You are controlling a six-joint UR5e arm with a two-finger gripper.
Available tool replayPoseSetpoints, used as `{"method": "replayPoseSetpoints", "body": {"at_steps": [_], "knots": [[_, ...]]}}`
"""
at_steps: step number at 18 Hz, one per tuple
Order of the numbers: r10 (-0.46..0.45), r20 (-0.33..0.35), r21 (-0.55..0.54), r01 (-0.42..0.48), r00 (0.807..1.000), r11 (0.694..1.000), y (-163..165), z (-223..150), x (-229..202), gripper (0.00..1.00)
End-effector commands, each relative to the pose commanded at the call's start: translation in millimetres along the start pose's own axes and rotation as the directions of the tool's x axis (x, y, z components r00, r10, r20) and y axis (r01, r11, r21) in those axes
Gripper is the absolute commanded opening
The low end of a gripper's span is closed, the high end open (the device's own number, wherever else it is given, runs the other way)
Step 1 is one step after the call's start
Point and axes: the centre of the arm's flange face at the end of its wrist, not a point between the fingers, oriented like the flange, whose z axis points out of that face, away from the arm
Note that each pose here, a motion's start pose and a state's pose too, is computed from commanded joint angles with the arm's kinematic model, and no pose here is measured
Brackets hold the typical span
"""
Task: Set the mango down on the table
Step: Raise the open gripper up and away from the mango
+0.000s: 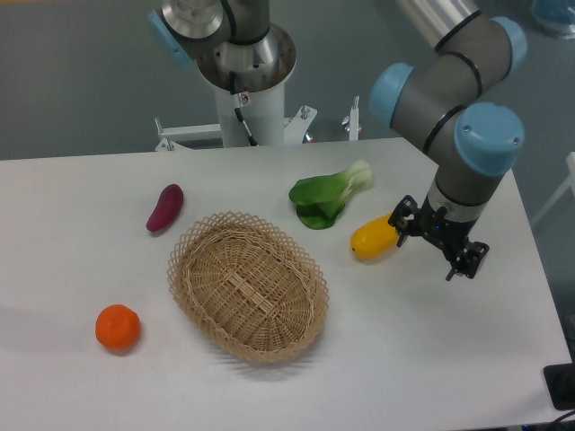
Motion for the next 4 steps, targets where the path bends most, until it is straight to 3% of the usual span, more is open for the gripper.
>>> {"method": "replayPoseSetpoints", "body": {"at_steps": [4], "knots": [[0.002, 0.0, 0.0, -0.002, 1.0, 1.0, -0.2, 0.0, -1.3, 1.0]]}}
